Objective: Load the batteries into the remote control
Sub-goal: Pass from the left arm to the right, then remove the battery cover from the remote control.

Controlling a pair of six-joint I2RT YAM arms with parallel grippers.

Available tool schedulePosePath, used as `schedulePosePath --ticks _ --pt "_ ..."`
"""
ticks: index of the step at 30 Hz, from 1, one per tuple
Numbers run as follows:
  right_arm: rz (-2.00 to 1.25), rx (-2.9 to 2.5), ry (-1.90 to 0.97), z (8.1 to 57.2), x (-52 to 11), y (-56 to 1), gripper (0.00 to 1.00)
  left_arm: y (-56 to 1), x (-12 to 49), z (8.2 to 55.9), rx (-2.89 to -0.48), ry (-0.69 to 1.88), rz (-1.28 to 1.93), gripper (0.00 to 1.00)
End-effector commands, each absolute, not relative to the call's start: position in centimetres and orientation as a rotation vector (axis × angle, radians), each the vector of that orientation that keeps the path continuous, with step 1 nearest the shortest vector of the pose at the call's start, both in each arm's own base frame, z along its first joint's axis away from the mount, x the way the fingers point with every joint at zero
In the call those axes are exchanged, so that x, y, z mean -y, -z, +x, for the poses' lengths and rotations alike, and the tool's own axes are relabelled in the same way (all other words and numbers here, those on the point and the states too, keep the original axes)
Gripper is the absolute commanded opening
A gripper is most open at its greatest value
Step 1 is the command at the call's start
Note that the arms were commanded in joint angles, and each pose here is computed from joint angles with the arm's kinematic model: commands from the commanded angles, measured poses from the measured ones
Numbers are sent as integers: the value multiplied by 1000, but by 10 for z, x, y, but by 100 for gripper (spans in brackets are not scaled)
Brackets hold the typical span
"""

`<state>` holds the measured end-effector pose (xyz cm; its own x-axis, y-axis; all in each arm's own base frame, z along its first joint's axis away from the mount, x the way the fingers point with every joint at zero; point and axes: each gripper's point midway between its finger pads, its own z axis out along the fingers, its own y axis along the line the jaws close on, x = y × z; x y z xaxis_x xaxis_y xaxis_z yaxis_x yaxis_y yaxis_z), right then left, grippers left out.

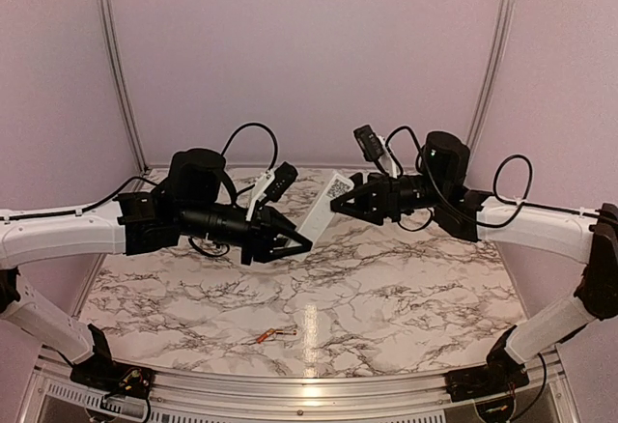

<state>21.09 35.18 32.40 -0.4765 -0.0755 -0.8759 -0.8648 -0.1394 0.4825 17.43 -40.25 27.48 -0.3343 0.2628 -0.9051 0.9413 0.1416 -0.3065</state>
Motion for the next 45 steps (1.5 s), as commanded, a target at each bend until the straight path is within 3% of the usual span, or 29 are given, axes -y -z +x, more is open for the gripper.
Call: schedulePosePath --ticks 1,13,15,17,19,22,30,36,45 --pt "-1152 -1449 -1720 197 -362 -337 59 -282 414 164 -1664 1358 1203 15" --pt "-1148 -1485 -1742 197 -368 -326 12 -274 413 180 -1701 1346 1145 18" --pt "-1130 -1492 -1742 200 -367 -326 9 -274 411 187 -1714 1340 1116 28" --pt "-1098 -1504 -1739 205 -365 -325 6 -272 407 198 -1746 1330 1060 50" --pt "-1029 -1548 -1723 218 -361 -320 3 -270 402 207 -1768 1335 1005 65" --pt "-903 -1623 -1676 243 -352 -309 2 -264 397 220 -1809 1344 906 75" --pt "-671 -1779 -1557 288 -339 -275 2 -242 408 238 -1903 1441 729 71" --pt "-654 -1776 -1559 292 -340 -275 2 -231 417 251 -1949 1441 671 68" --pt "-654 -1764 -1560 292 -340 -278 2 -232 429 260 -1962 1491 620 56"
